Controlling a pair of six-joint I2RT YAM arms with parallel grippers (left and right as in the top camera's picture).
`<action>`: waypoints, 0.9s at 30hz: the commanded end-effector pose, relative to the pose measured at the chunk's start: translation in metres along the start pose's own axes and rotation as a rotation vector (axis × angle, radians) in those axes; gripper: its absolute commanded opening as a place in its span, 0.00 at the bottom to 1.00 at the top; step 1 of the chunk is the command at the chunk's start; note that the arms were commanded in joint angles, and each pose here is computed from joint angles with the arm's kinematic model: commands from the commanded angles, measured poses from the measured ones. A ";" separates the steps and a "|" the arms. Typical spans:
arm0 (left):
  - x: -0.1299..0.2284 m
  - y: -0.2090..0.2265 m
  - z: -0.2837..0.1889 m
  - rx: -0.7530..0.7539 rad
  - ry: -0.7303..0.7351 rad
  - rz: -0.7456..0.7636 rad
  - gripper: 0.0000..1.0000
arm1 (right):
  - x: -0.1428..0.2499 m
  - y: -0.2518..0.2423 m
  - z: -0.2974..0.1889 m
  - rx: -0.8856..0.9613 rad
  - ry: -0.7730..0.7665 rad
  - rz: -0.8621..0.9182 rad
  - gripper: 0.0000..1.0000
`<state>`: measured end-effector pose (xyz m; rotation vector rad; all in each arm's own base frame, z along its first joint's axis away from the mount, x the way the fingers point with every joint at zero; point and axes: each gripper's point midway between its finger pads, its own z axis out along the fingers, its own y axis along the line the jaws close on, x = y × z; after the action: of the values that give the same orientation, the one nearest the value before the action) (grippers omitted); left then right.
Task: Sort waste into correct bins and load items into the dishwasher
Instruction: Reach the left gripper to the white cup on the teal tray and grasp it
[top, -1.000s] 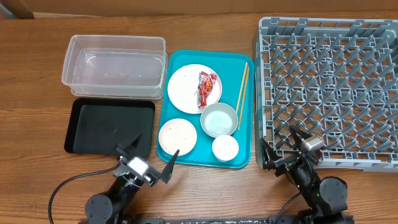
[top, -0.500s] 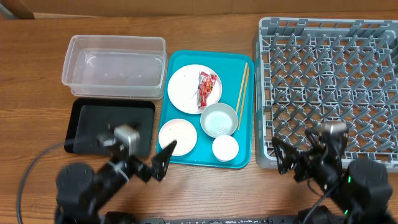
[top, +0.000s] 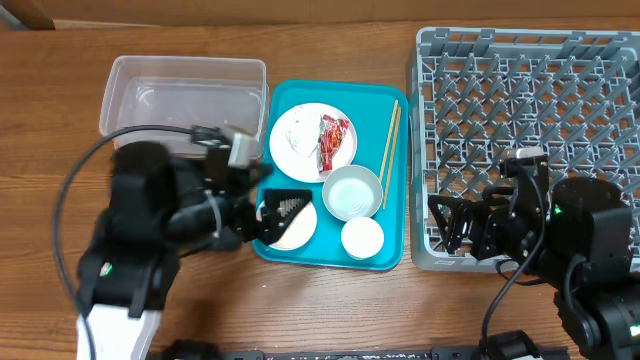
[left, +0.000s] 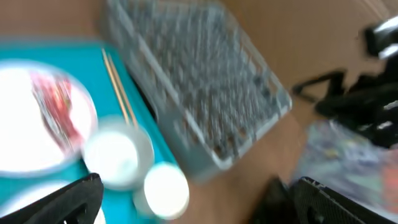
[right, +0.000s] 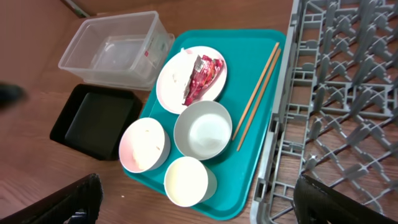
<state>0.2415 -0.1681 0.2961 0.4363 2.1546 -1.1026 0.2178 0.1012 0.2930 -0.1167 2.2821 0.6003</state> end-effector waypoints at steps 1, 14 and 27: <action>0.026 0.015 0.029 -0.091 0.143 -0.058 1.00 | -0.009 0.007 -0.007 -0.024 -0.034 0.047 1.00; 0.115 0.056 0.126 -0.365 0.512 -0.078 0.95 | -0.013 0.008 -0.006 -0.031 -0.048 0.081 1.00; 0.156 0.085 0.169 -0.435 0.628 -0.130 0.23 | -0.012 0.007 -0.005 -0.028 -0.041 0.084 1.00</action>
<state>0.2437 -0.2515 0.0654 0.5027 2.9191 -0.5551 0.2208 0.1039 0.2981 -0.0204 2.2722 0.6650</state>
